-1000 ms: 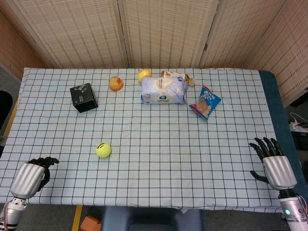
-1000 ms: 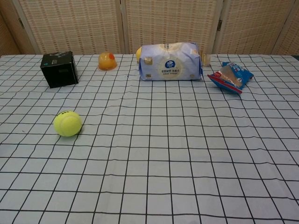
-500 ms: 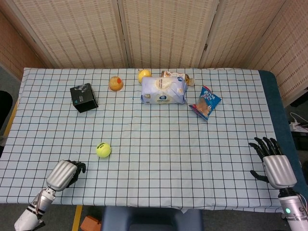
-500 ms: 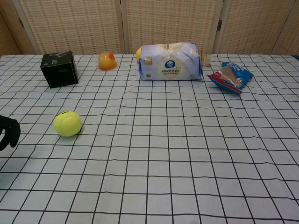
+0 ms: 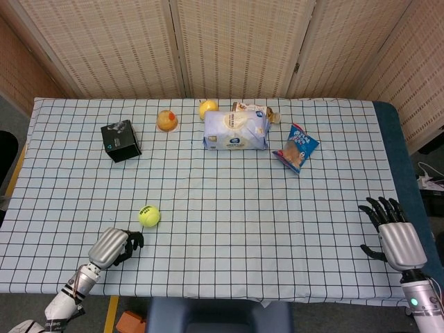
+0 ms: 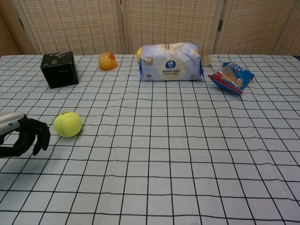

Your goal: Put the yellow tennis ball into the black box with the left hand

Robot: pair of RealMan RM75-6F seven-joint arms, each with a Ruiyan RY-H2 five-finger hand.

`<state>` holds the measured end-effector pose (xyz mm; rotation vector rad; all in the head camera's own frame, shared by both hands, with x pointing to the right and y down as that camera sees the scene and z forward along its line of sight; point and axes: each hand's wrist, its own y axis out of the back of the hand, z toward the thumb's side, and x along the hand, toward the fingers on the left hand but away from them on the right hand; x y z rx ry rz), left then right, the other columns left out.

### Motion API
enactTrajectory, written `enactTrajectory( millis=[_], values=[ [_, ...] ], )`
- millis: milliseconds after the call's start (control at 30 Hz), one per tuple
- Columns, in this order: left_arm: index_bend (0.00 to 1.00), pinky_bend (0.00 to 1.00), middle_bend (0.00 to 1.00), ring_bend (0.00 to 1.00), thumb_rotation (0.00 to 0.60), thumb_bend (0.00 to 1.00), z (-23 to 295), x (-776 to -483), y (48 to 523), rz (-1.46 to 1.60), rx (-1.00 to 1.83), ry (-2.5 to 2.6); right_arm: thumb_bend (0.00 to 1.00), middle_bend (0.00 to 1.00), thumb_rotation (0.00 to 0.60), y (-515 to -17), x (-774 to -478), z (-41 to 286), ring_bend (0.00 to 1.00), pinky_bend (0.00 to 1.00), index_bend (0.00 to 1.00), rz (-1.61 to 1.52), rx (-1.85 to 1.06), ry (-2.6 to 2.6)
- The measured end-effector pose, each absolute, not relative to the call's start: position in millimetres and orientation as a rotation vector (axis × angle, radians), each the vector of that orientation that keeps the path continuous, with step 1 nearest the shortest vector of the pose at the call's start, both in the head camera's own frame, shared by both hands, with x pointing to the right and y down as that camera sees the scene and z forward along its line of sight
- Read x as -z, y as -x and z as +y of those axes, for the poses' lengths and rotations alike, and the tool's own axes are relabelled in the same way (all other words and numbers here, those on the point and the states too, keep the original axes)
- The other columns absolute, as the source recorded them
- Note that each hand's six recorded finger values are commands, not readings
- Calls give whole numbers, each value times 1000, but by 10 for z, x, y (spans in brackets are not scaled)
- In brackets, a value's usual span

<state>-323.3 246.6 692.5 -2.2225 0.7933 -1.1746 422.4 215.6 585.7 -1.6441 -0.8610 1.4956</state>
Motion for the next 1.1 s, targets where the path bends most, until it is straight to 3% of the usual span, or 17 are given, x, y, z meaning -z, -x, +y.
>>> enactTrajectory(
  millis=[300, 600, 1100],
  values=[
    [539, 666, 575, 613, 600, 995, 2452, -7002, 3061, 922, 1144, 2287, 64, 77, 600, -4231, -5856, 2141, 16, 0, 193, -868, -1496, 1643],
    [374, 661, 429, 486, 600, 971, 2484, -7055, 2976, 1023, 1123, 2411, 64, 76, 600, -4236, -5833, 2136, 16, 0, 193, -880, -1489, 1645],
    [328, 634, 374, 396, 600, 938, 2403, -7191, 3070, 1003, 1198, 2503, 65, 76, 600, -4244, -5872, 2176, 16, 0, 193, -859, -1501, 1637]
  ],
)
